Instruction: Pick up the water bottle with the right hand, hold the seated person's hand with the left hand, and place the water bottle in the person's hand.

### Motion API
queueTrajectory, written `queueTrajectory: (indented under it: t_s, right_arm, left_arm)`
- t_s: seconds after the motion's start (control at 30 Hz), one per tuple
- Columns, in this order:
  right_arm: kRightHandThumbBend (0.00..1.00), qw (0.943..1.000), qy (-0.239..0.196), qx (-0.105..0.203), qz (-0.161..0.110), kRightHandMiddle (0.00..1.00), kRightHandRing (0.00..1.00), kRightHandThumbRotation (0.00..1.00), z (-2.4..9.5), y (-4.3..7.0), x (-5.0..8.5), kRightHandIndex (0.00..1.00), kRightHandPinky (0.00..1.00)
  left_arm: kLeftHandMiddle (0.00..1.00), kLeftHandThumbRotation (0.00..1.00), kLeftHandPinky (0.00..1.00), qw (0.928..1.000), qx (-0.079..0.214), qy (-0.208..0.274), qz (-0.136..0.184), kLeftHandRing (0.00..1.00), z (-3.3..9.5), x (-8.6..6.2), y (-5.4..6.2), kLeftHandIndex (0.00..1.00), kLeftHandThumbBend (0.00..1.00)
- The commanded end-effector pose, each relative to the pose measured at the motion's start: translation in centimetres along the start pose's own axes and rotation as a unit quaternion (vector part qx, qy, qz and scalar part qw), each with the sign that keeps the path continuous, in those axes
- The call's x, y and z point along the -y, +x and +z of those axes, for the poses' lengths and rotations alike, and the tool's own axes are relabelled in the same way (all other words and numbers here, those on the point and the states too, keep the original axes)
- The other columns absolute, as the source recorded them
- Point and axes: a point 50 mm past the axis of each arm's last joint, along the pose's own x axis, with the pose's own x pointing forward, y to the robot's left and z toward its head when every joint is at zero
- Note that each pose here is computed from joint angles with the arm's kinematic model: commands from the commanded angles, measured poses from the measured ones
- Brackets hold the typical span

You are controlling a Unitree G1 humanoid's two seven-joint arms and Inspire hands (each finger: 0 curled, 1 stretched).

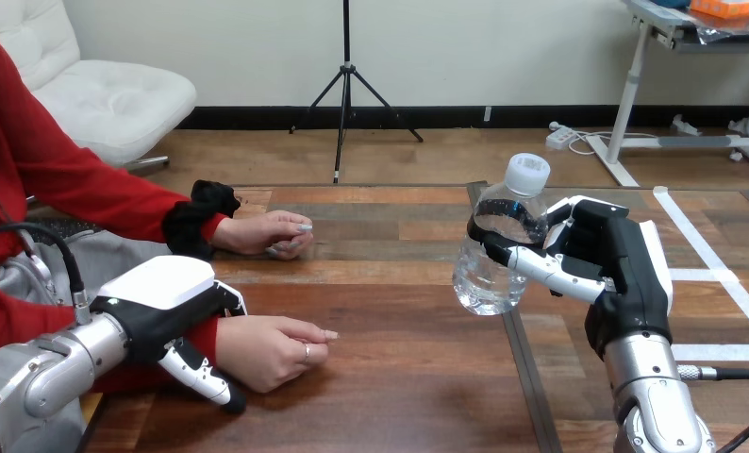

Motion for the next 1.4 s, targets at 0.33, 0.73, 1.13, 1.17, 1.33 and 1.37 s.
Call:
queueTrajectory:
  t_s: [0.33,0.73,1.13,1.17,1.33,1.37]
  right_arm:
    - [0.49,0.9969,0.006,0.078,0.006,0.1,0.06,0.0,3.9,1.4,-0.2,0.1,0.02]
    - [0.49,0.9968,0.012,0.079,0.008,0.11,0.07,0.0,4.0,1.4,-0.3,0.1,0.02]
    - [0.47,0.9968,0.019,0.076,0.012,0.11,0.06,0.0,4.0,1.5,-0.3,0.1,0.03]
    - [0.47,0.9968,0.019,0.076,0.013,0.11,0.06,0.0,4.0,1.5,-0.3,0.1,0.03]
    - [0.47,0.9968,0.016,0.077,0.014,0.1,0.06,0.0,4.0,1.6,-0.4,0.1,0.03]
    - [0.47,0.9968,0.015,0.077,0.014,0.1,0.06,0.0,4.0,1.6,-0.4,0.1,0.03]
  left_arm:
    - [0.46,0.33,0.33,0.9995,0.024,0.011,0.02,0.39,0.9,-1.4,1.0,0.51,1.0]
    - [0.37,0.23,0.24,0.9993,0.03,0.001,0.02,0.31,1.2,-1.1,1.1,0.42,0.96]
    - [0.34,0.19,0.21,0.9991,0.036,-0.01,0.022,0.28,1.4,-1.0,1.2,0.39,0.92]
    - [0.34,0.19,0.21,0.9991,0.036,-0.011,0.022,0.28,1.4,-1.0,1.2,0.38,0.92]
    - [0.34,0.16,0.21,0.9985,0.042,-0.019,0.029,0.27,1.5,-1.0,1.1,0.38,0.91]
    - [0.34,0.16,0.21,0.9984,0.044,-0.021,0.031,0.27,1.6,-1.0,1.1,0.38,0.91]
